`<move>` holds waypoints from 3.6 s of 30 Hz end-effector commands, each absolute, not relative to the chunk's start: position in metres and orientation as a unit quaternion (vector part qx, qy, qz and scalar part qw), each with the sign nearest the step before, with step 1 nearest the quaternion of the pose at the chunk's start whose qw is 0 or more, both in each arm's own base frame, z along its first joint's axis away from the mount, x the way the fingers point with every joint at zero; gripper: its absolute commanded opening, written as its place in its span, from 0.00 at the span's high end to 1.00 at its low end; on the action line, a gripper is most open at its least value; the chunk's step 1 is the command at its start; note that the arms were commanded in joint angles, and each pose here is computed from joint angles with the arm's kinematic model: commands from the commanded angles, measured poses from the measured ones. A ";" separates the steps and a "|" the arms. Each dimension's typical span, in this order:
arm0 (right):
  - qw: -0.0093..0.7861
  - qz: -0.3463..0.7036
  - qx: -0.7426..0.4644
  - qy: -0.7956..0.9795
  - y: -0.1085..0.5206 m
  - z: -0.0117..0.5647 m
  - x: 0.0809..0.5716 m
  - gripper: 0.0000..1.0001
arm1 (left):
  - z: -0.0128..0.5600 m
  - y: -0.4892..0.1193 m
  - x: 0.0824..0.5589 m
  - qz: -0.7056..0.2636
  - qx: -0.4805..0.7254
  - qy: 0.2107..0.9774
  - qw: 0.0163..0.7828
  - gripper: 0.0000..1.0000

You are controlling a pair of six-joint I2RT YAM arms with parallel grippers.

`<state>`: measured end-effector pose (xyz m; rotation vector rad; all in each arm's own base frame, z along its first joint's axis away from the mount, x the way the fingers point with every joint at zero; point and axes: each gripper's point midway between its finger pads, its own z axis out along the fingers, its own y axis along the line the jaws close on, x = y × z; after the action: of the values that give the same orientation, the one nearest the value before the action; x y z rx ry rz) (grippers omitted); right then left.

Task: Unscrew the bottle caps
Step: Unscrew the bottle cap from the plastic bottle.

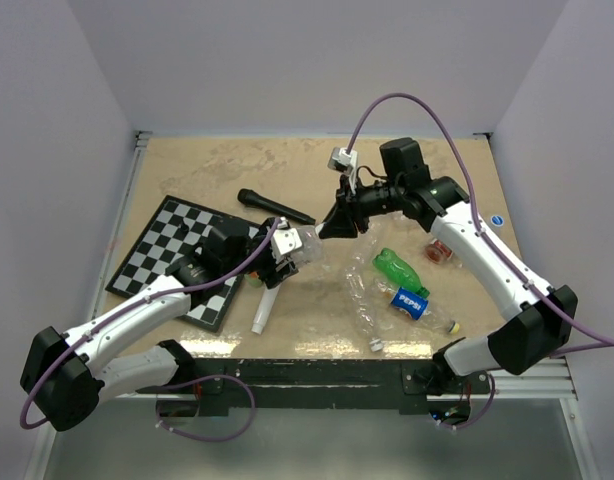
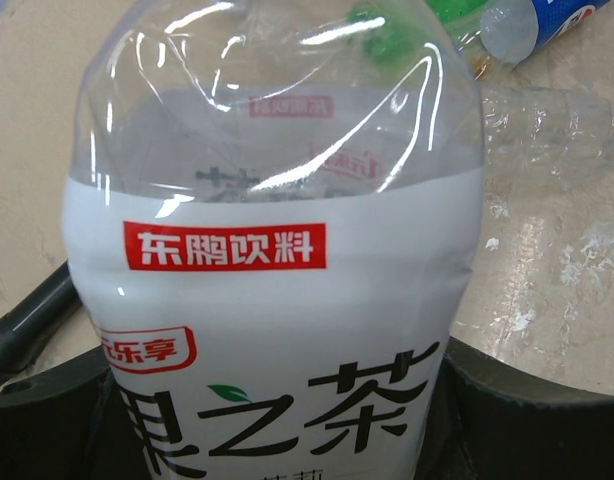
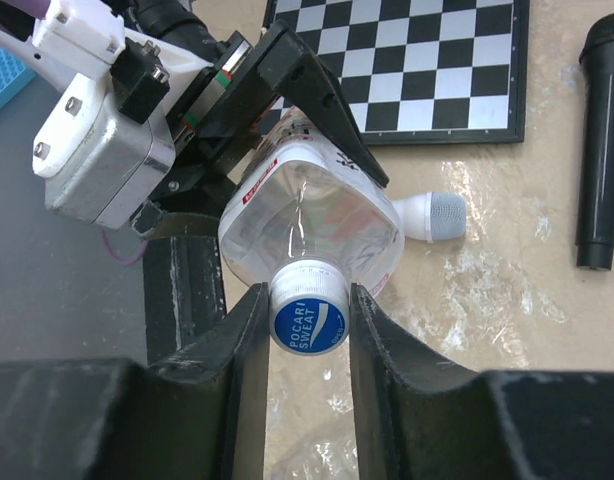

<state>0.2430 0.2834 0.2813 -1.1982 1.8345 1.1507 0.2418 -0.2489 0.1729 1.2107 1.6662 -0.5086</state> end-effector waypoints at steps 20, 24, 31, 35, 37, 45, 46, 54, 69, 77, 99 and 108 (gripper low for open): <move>0.400 0.300 -0.790 0.355 0.262 0.302 0.203 1.00 | 0.190 -0.252 0.248 -0.210 0.489 0.673 0.514 1.00; 0.416 0.217 -0.844 0.259 0.257 0.294 0.213 1.00 | 0.192 -0.252 0.248 -0.211 0.490 0.671 0.515 1.00; 0.420 0.250 -0.835 0.252 0.263 0.292 0.204 1.00 | 0.192 -0.252 0.247 -0.211 0.491 0.670 0.516 1.00; 0.424 0.262 -0.826 0.264 0.263 0.296 0.199 1.00 | 0.193 -0.252 0.247 -0.213 0.491 0.669 0.516 1.00; 0.427 0.266 -0.821 0.269 0.264 0.297 0.199 1.00 | 0.193 -0.252 0.247 -0.212 0.492 0.668 0.517 1.00; 0.440 0.274 -0.785 0.339 0.265 0.312 0.208 0.55 | 0.193 -0.252 0.247 -0.212 0.492 0.668 0.517 1.00; 0.442 0.274 -0.778 0.352 0.265 0.315 0.209 0.48 | 0.194 -0.252 0.247 -0.212 0.492 0.667 0.517 1.00; 0.450 0.287 -0.735 0.418 0.259 0.336 0.207 0.29 | 0.195 -0.252 0.247 -0.212 0.491 0.667 0.519 1.00; 0.479 0.336 -0.620 0.522 0.232 0.354 0.202 0.28 | 0.193 -0.251 0.248 -0.209 0.488 0.671 0.518 1.00; 0.453 0.406 -0.515 0.604 0.240 0.352 0.211 0.28 | 0.194 -0.251 0.249 -0.208 0.487 0.671 0.519 1.00; 0.398 0.435 -0.427 0.686 0.250 0.349 0.238 0.29 | 0.192 -0.249 0.252 -0.201 0.482 0.677 0.519 1.00; 0.356 0.445 -0.401 0.717 0.266 0.326 0.253 0.33 | 0.192 -0.249 0.252 -0.200 0.481 0.678 0.519 1.00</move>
<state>0.2516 0.2587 0.3221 -1.0651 1.8244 1.1388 0.2464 -0.2455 0.1760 1.1878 1.6667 -0.4807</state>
